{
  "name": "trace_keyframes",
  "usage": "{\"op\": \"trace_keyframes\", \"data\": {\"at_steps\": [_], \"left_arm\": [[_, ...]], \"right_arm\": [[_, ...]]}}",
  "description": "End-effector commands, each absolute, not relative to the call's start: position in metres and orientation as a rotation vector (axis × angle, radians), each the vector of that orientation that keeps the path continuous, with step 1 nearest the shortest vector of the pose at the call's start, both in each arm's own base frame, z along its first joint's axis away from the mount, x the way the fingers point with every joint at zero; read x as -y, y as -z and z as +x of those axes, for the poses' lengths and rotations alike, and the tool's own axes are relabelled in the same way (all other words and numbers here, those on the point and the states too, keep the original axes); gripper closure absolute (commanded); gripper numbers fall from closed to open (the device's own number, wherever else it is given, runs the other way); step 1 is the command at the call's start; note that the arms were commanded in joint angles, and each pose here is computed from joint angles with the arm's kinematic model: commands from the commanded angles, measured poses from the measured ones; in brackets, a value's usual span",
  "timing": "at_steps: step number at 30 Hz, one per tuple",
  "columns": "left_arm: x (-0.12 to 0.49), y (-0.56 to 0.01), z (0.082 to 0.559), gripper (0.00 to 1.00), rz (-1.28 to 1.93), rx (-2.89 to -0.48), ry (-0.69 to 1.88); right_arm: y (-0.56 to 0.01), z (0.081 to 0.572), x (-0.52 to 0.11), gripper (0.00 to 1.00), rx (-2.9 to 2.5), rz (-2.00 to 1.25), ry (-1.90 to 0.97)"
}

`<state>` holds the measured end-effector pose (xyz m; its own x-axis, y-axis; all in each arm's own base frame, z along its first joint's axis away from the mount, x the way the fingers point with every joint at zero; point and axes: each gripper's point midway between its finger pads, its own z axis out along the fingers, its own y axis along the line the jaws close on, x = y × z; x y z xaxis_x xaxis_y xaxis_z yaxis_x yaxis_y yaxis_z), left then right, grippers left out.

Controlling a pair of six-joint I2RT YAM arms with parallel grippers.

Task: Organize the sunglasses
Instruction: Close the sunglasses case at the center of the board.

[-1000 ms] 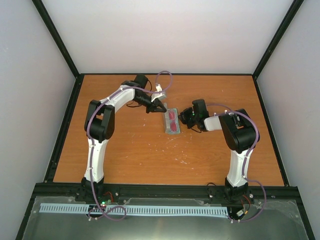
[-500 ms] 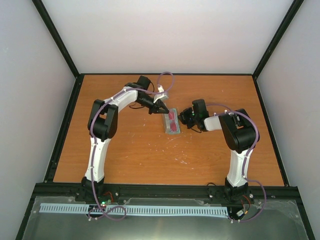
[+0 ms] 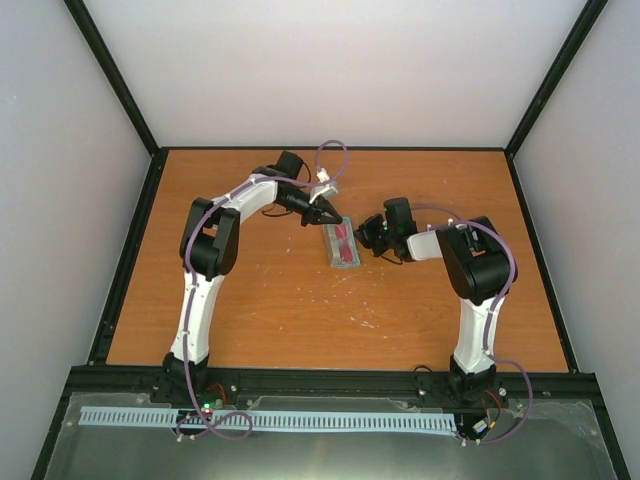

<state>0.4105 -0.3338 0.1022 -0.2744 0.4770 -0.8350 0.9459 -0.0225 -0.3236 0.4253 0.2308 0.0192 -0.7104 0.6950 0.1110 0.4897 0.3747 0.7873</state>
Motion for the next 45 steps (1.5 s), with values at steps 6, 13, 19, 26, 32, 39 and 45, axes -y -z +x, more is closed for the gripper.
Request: {"op": "trace_keyframes", "data": {"at_steps": [6, 13, 19, 26, 32, 39, 45], "left_arm": [[0.306, -0.176, 0.431, 0.99, 1.382, -1.654, 1.194], [0.254, -0.174, 0.391, 0.99, 1.454, -1.68, 1.006], [0.25, -0.146, 0.38, 0.99, 1.445, -1.757, 1.026], [0.27, -0.127, 0.39, 0.99, 1.465, -1.799, 1.046], [0.286, -0.12, 0.393, 0.99, 1.477, -1.794, 1.071], [0.305, -0.111, 0.396, 0.99, 1.494, -1.779, 1.113], [0.314, -0.103, 0.396, 0.99, 1.488, -1.782, 1.162]], "right_arm": [[0.001, 0.415, -0.23, 0.97, -2.477, 1.073, -1.212], [0.0, 0.419, -0.232, 0.97, -2.496, 1.037, -1.2], [-0.001, 0.417, -0.23, 0.97, -2.508, 1.02, -1.186], [-0.004, 0.416, -0.231, 0.97, -2.513, 1.008, -1.181], [-0.007, 0.42, -0.232, 0.97, -2.508, 0.999, -1.188], [-0.006, 0.419, -0.234, 0.97, -2.521, 0.986, -1.201], [-0.006, 0.416, -0.235, 0.97, -2.529, 0.97, -1.209]]}}
